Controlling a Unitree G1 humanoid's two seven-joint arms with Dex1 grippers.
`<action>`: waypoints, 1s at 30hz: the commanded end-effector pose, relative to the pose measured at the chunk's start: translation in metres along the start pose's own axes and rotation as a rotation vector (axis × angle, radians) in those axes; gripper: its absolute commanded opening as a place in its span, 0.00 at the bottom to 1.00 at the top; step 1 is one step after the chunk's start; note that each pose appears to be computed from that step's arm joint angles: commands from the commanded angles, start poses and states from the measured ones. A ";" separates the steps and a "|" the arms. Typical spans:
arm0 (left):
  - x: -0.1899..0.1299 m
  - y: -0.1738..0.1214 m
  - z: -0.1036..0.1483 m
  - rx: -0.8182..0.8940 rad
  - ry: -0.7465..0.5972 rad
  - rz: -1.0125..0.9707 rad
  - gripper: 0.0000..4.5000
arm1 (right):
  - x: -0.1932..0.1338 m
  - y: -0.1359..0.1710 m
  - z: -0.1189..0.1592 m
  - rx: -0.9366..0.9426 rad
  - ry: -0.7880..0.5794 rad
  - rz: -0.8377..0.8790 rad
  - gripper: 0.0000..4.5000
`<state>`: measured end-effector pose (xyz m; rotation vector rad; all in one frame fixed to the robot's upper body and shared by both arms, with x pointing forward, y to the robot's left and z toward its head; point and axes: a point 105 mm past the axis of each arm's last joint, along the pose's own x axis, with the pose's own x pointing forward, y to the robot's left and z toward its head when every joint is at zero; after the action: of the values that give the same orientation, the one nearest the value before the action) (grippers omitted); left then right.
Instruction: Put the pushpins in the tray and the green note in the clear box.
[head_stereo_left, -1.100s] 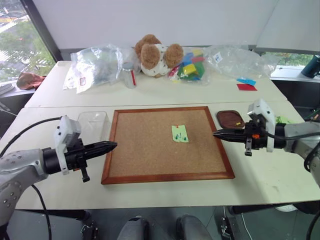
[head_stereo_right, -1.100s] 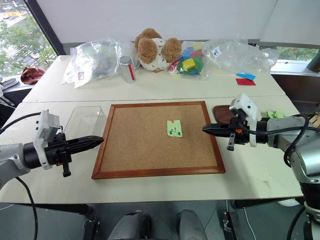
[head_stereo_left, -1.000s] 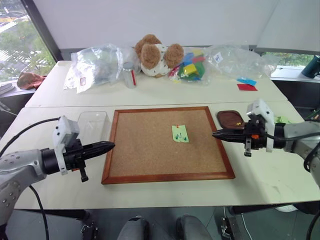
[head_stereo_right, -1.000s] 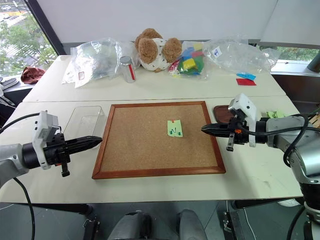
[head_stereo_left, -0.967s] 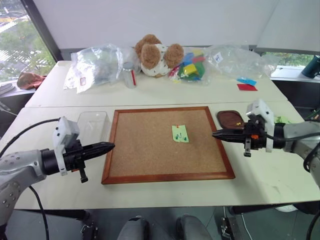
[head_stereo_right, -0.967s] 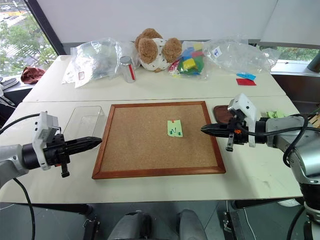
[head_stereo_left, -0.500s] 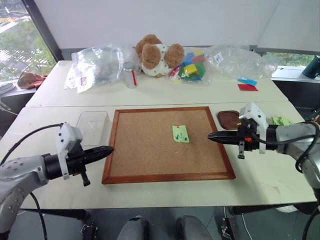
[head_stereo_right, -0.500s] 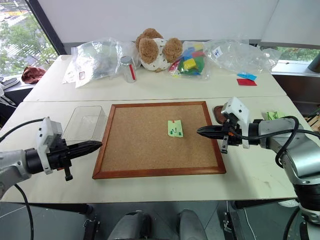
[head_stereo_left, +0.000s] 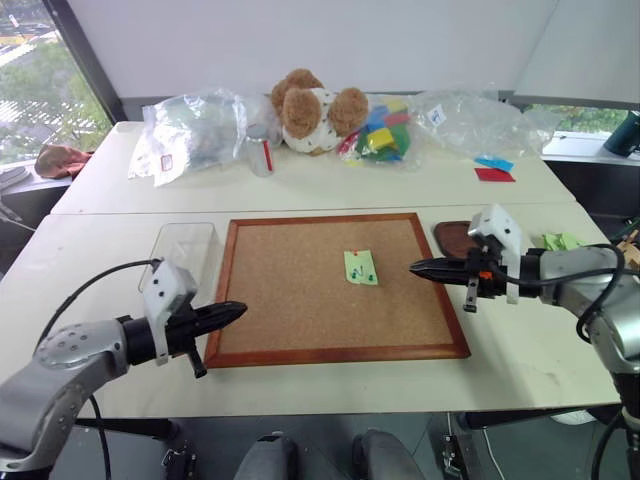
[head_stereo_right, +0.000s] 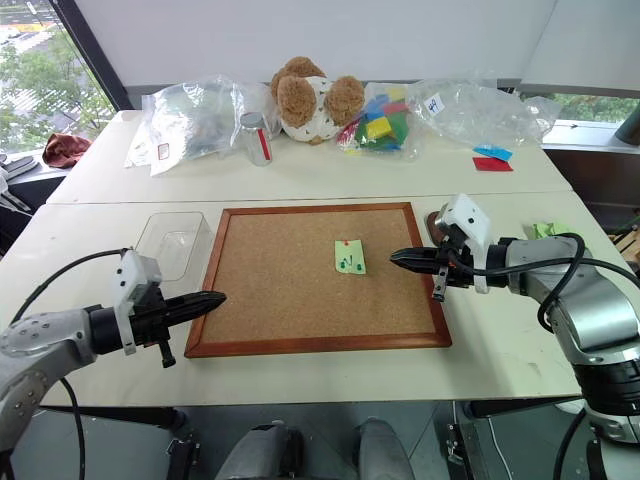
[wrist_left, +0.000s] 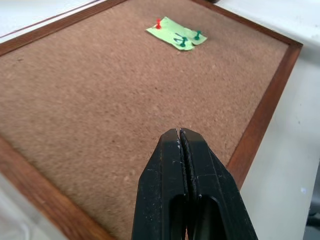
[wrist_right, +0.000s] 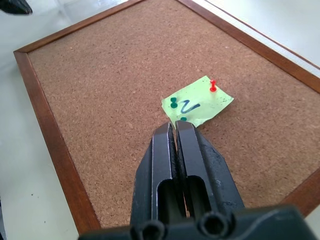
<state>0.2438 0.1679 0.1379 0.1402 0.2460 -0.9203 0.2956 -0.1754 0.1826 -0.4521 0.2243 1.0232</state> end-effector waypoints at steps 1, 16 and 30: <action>0.010 0.000 -0.006 0.018 0.006 0.013 0.00 | 0.003 -0.001 0.011 -0.047 -0.028 -0.007 0.01; 0.081 0.009 -0.045 -0.004 0.058 0.063 0.00 | 0.057 -0.021 0.021 -0.026 0.012 -0.079 0.01; 0.088 0.015 -0.047 0.003 0.060 0.101 0.00 | 0.116 -0.038 0.010 0.016 0.072 -0.111 0.68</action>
<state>0.2982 0.1131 0.0808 0.1715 0.2423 -0.8591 0.3807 -0.0999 0.1442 -0.4752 0.3160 0.9114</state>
